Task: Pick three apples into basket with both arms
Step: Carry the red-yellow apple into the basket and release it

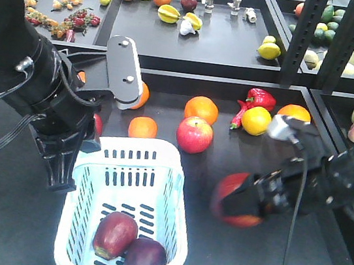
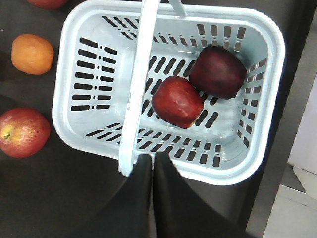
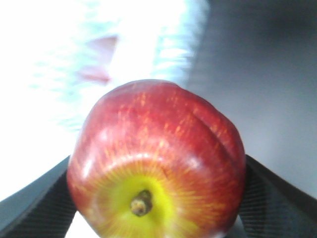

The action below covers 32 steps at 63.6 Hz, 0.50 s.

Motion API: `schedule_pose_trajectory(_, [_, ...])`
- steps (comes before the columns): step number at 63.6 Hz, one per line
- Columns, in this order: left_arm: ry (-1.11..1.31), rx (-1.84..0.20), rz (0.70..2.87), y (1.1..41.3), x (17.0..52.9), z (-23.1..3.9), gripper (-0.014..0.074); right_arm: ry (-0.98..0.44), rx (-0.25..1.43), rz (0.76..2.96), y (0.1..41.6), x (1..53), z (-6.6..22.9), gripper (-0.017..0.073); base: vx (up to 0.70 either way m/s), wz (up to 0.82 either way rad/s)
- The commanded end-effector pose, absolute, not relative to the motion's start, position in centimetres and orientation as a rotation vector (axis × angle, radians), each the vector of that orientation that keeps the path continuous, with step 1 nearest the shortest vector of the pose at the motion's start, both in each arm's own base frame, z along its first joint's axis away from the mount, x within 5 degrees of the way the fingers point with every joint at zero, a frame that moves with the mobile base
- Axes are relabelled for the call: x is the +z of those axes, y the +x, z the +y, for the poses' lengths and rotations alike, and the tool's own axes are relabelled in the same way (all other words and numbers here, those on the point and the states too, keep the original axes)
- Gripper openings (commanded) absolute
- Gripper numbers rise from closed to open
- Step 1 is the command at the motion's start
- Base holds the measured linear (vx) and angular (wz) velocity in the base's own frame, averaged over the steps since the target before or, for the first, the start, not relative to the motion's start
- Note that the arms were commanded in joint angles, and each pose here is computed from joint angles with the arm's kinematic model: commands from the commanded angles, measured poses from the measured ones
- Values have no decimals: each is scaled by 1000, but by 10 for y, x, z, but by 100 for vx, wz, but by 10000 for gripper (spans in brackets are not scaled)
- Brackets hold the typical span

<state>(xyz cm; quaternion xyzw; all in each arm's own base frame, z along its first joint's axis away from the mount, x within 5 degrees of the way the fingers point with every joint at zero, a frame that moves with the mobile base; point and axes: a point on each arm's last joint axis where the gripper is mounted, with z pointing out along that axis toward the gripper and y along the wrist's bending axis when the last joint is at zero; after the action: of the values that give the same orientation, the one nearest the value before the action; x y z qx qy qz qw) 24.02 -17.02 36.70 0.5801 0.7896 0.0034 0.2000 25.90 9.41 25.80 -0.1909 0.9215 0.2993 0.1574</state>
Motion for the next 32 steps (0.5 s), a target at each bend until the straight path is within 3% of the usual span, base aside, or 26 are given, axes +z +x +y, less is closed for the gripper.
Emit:
schedule_pose_trajectory(1, [1574,7,2160,234,384,-166,-6,-664,973,2458,239,288,121,393,0,0])
schedule_pose_trajectory(17, [1574,7,2160,234,384,-166,-6,-808,938,2313,221,290,181,393,0,0])
schedule_pose_trajectory(32, [1574,7,2160,234,384,-166,-6,-735,943,2316,225,271,212,393,0,0])
